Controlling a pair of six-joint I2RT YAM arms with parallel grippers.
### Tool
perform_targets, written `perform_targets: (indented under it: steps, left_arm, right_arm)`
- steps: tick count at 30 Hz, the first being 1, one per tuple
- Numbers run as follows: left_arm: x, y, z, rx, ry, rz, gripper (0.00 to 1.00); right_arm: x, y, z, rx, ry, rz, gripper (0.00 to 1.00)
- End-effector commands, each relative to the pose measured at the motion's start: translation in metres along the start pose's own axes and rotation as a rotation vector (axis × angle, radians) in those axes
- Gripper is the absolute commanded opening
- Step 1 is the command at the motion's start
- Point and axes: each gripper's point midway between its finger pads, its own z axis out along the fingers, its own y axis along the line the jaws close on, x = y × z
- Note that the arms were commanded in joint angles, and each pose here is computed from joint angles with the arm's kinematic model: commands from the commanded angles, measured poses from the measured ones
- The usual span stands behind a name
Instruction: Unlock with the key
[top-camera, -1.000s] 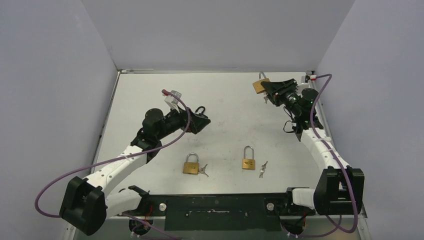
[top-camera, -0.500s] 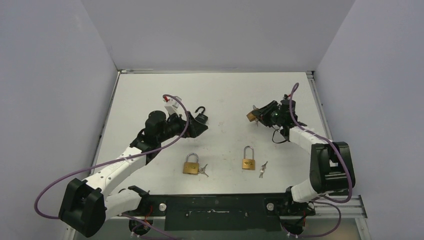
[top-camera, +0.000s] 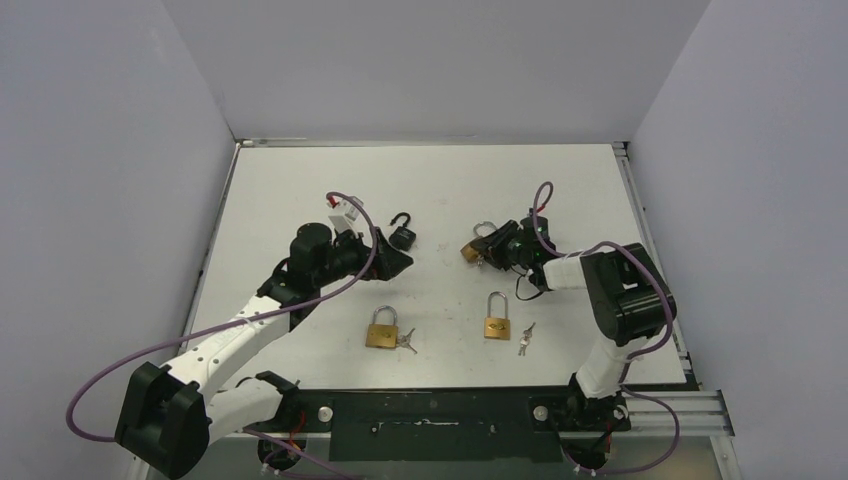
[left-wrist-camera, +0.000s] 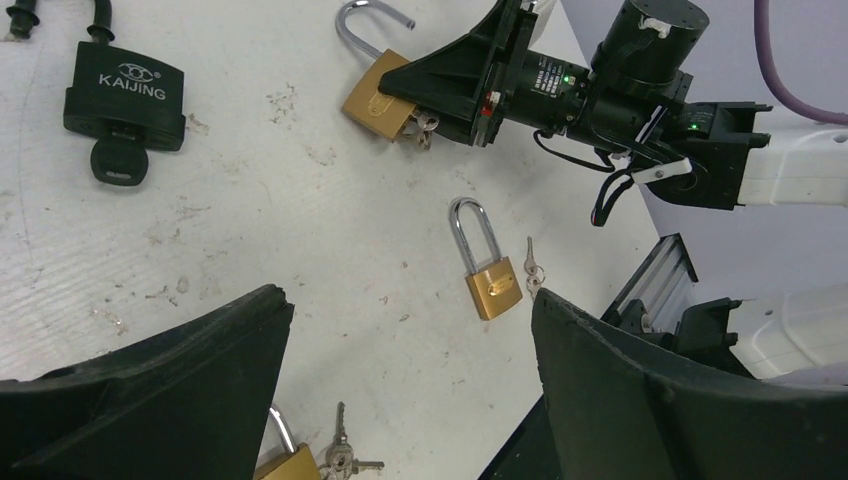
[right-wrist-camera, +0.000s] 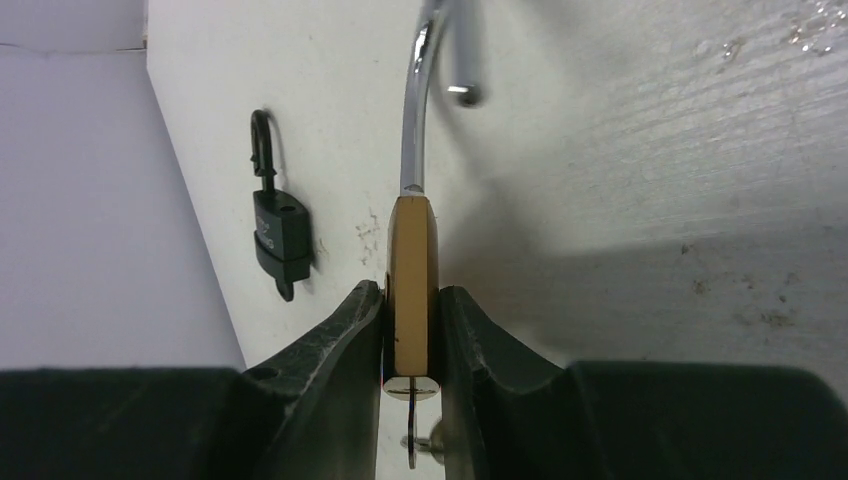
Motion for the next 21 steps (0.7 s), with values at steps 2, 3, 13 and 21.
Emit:
perform_targets:
  steps: [2, 3, 13, 21]
  left_arm:
    - [-0.009, 0.005, -0.002, -0.026, -0.021, 0.054, 0.87]
    - [-0.009, 0.007, -0.002, -0.034, -0.022, 0.053, 0.88]
    - [-0.012, 0.027, 0.009, -0.147, 0.042, 0.041, 0.88]
    - [-0.025, 0.042, 0.003, -0.243, -0.023, 0.071, 0.87]
  right_arm:
    - [-0.021, 0.054, 0.017, -0.156, -0.07, -0.058, 0.19]
    - [-0.023, 0.052, 0.021, -0.142, -0.066, -0.07, 0.24]
    - [-0.057, 0.044, -0.003, 0.134, -0.072, -0.289, 0.87]
    - [-0.059, -0.011, -0.096, 0.477, -0.085, -0.417, 0.85]
